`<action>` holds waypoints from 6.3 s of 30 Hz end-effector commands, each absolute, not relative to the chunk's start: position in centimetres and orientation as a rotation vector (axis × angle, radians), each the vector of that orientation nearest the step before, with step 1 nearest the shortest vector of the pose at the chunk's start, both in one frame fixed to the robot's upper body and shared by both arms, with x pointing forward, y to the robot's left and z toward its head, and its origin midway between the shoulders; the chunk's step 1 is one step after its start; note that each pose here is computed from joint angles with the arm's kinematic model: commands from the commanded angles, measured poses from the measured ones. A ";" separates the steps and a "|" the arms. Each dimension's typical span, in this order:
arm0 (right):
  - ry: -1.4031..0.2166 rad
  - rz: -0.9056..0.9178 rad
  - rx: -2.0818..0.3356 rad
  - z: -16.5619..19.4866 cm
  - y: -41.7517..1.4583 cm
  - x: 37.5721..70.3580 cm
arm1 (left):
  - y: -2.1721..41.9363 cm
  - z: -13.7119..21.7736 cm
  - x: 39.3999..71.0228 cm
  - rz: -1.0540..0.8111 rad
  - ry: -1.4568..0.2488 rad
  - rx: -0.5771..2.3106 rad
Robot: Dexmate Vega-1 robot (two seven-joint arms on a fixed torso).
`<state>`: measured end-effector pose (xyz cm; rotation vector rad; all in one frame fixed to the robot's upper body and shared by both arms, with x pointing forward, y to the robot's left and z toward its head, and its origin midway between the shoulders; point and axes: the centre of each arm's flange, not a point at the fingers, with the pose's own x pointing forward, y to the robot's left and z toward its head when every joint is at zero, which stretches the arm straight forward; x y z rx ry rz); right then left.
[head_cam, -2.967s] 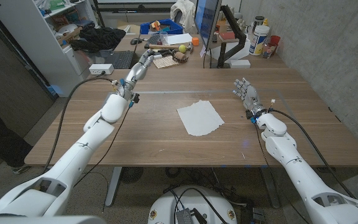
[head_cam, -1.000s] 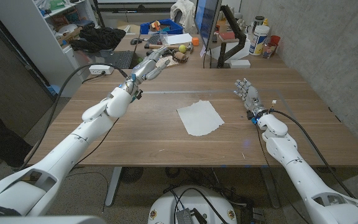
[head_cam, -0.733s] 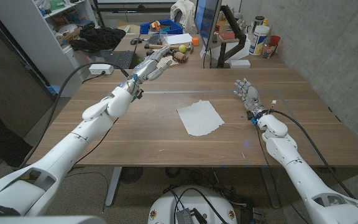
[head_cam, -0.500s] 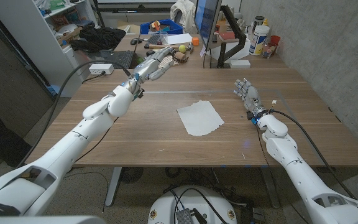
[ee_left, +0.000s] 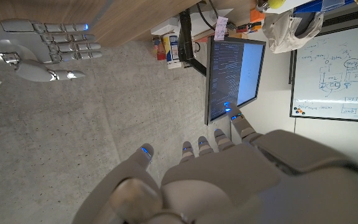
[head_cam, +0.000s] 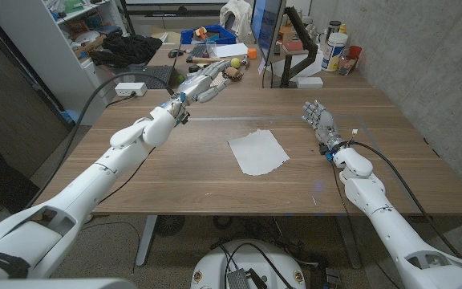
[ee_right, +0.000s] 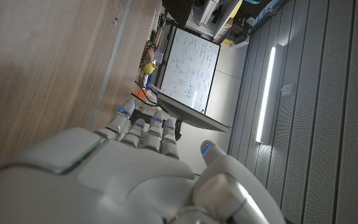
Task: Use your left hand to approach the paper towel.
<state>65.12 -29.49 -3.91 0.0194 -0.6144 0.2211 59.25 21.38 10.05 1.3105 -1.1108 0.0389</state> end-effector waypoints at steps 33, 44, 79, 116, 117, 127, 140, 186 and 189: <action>-0.641 0.217 -0.010 -4.0 -30.6 64.1 | 16.8 10.5 60.1 -0.135 -1.147 1.432; -0.642 0.218 -0.015 -4.0 -30.8 64.2 | 15.9 10.2 60.6 -0.176 -1.132 1.444; -0.658 0.228 -0.045 -3.9 -30.6 63.7 | 14.3 9.1 61.4 -0.323 -1.076 1.490; -0.650 0.225 -0.051 -4.4 -30.2 63.8 | 13.5 6.7 62.0 -0.436 -1.000 1.577; -0.649 0.225 -0.051 -4.4 -30.2 63.8 | 13.4 6.6 62.1 -0.437 -0.998 1.581; -0.648 0.225 -0.055 -4.4 -30.1 63.9 | 13.4 6.0 62.2 -0.451 -0.980 1.610; -0.646 0.223 -0.054 -4.6 -30.2 63.9 | 13.1 5.6 62.3 -0.464 -0.968 1.630; -0.628 0.237 -0.062 -4.8 -30.6 64.4 | 12.6 4.0 62.6 -0.497 -0.899 1.668; -0.626 0.238 -0.063 -4.8 -30.6 64.5 | 12.6 3.9 62.7 -0.500 -0.894 1.668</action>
